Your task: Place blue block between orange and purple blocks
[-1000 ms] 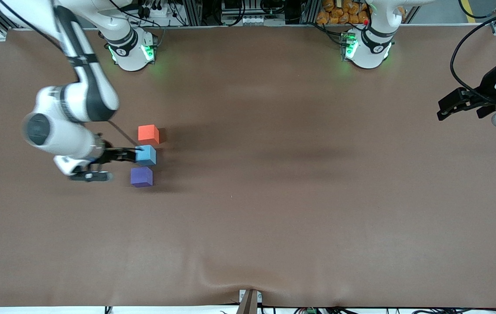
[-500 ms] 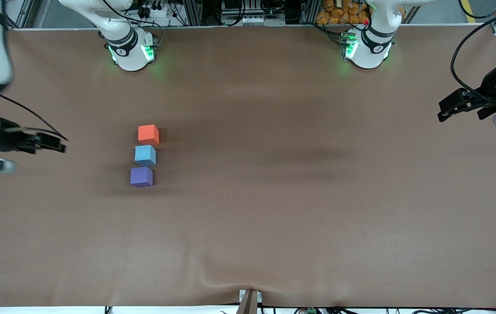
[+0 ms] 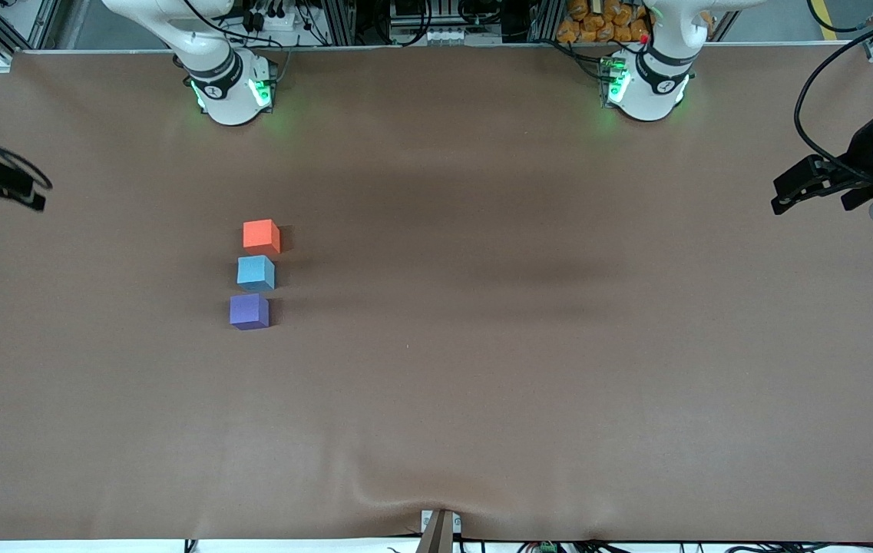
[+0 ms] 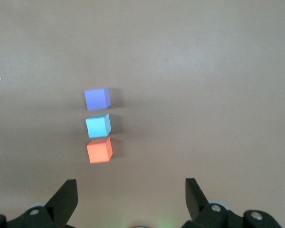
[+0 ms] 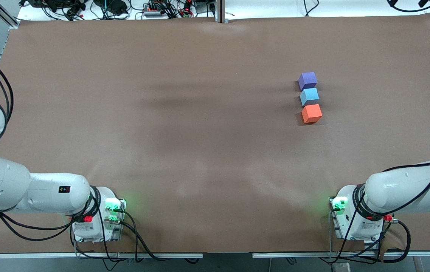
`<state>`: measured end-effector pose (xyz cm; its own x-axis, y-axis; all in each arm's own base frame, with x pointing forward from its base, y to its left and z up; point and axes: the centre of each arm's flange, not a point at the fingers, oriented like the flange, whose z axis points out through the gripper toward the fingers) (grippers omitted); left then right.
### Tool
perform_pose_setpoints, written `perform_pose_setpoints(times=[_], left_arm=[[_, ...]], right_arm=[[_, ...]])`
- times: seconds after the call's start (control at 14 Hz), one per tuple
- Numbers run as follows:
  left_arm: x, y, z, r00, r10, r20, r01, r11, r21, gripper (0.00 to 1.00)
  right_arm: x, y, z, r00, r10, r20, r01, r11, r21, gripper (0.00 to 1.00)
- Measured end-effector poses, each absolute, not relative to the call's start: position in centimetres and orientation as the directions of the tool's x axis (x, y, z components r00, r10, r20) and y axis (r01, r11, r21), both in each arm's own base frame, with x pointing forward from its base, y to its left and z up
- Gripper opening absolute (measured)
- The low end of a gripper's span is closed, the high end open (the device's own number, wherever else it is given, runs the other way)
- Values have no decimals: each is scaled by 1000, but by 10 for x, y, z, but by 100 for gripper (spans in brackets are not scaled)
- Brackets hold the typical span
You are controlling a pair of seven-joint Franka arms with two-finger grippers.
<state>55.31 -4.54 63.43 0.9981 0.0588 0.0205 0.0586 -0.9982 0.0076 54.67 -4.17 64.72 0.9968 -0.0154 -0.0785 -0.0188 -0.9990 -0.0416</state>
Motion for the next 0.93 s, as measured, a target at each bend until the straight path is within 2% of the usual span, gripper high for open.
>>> perform_pose_setpoints(times=[0.21, 0.93], left_arm=[[553, -45, 635, 998, 59, 21, 59, -998, 8, 100], [553, -45, 635, 998, 60, 21, 60, -998, 8, 100]], right_arm=[[534, -37, 648, 995, -25, -101, -29, -999, -39, 100], [530, -36, 637, 994, -22, -106, -26, -999, -38, 100]])
